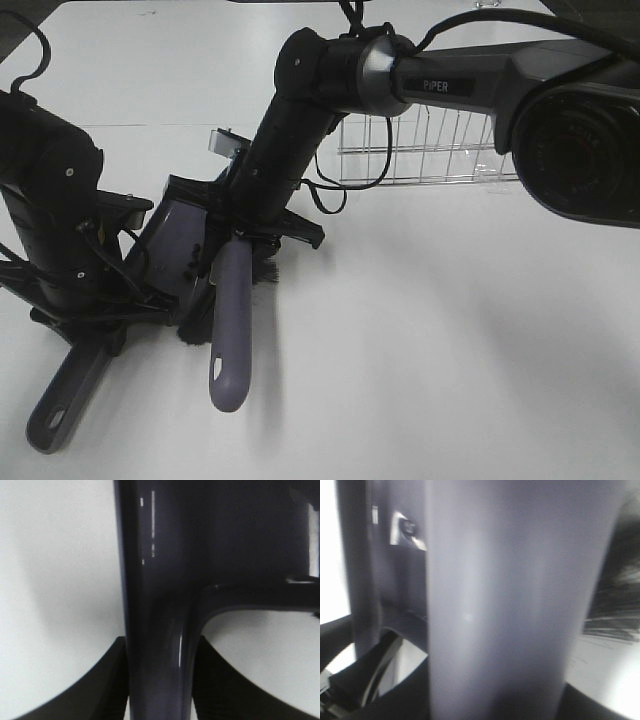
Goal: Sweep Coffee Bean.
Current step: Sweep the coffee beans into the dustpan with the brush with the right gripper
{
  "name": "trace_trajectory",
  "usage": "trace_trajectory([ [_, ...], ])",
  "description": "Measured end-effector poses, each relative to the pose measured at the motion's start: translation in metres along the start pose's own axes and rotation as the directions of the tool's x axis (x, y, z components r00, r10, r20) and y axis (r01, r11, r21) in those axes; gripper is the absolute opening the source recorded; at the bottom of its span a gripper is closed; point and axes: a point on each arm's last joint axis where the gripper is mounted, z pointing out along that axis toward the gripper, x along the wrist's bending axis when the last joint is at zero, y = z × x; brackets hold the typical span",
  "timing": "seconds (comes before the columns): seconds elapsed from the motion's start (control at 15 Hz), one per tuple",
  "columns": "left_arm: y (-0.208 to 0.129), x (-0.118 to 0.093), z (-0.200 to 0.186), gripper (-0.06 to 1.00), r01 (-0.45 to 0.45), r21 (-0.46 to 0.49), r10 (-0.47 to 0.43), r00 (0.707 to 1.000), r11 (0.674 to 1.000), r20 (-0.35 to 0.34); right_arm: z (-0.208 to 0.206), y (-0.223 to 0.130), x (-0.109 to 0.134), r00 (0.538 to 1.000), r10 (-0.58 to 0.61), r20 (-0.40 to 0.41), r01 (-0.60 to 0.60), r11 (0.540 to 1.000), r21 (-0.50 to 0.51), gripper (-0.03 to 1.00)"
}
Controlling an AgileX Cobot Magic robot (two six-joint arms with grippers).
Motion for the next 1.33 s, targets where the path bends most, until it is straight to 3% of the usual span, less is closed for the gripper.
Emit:
trace_trajectory([
  [0.4, 0.000, 0.000, 0.000, 0.33, -0.011, -0.003, 0.011, 1.000, 1.000, -0.002, -0.014, 0.006, 0.013, 0.999, -0.033, -0.040, 0.031, 0.998, -0.045, 0.29],
  [0.8, 0.000, 0.000, 0.000, 0.33, -0.018, -0.005, 0.018, 1.000, 1.000, -0.002, -0.026, 0.010, 0.019, 0.997, -0.082, -0.011, 0.081, 0.995, -0.060, 0.29],
  [1.0, 0.000, 0.000, 0.000, 0.33, -0.017, -0.005, 0.017, 1.000, 1.000, -0.001, -0.045, 0.015, 0.028, 0.989, -0.144, 0.034, 0.147, 0.983, -0.110, 0.29],
  [1.33, 0.000, 0.000, 0.000, 0.33, -0.016, -0.004, 0.016, 1.000, 1.000, 0.000, -0.079, 0.023, 0.032, 0.954, -0.220, 0.204, 0.264, 0.937, -0.228, 0.29],
])
